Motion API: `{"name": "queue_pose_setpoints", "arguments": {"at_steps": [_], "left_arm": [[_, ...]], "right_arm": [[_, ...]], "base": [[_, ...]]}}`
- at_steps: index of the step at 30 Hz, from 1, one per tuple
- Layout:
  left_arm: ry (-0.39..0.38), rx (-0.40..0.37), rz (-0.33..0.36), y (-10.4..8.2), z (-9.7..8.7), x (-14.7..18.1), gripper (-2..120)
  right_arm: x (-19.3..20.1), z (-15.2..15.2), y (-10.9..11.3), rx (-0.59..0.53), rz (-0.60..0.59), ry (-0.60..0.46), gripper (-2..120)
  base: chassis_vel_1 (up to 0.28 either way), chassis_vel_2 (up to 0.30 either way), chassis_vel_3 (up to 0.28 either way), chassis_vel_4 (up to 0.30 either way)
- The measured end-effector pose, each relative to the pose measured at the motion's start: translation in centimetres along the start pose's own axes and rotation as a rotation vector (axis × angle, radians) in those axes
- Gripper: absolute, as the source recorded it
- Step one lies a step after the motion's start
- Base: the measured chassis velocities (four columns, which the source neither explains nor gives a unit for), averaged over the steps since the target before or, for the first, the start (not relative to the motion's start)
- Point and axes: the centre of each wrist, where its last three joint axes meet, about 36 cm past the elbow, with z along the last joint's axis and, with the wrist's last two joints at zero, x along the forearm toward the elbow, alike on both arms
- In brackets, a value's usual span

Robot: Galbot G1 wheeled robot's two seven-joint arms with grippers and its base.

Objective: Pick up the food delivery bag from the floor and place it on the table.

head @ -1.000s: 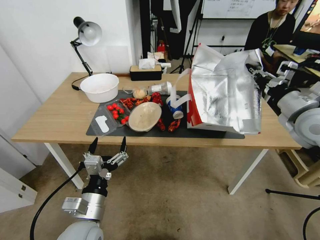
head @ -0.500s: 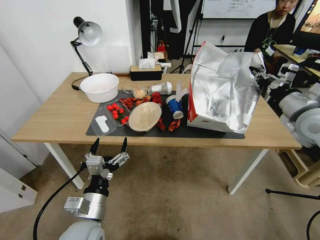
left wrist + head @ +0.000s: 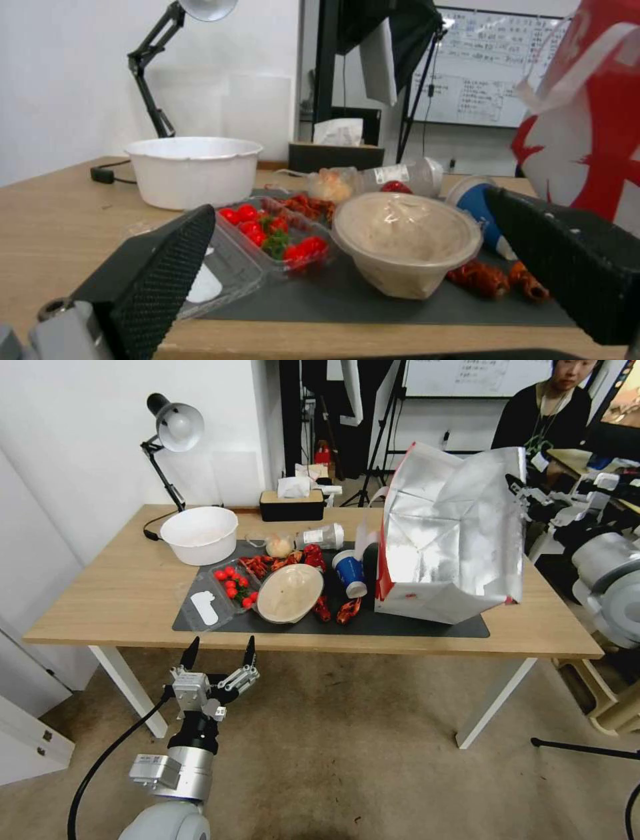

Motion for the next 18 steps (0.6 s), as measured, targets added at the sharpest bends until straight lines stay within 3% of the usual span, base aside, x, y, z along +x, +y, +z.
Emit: {"name": "queue_pose_setpoints", "arguments": {"at_steps": [5, 12, 18], "left_arm": [[-0.001, 0.0, 0.001, 0.0, 0.0, 0.1, 100], [-0.011, -0.002, 0.0, 0.0, -0.2, 0.2, 100], [-0.014, -0.003, -0.005, 0.1, -0.3, 0.3, 100]], "right_arm": [[0.5, -0.2, 0.7, 0.01, -0.02, -0.024, 76], [2.5, 0.7, 3.5, -0.061, -0.173, -0.091, 99], [4.3, 2.0, 5.2, -0.093, -0.283, -0.153, 100]], "base": [[0.0, 0.0, 0.0, 0.0], [0.0, 0.0, 0.0, 0.0], [0.0, 0.0, 0.0, 0.0]]}}
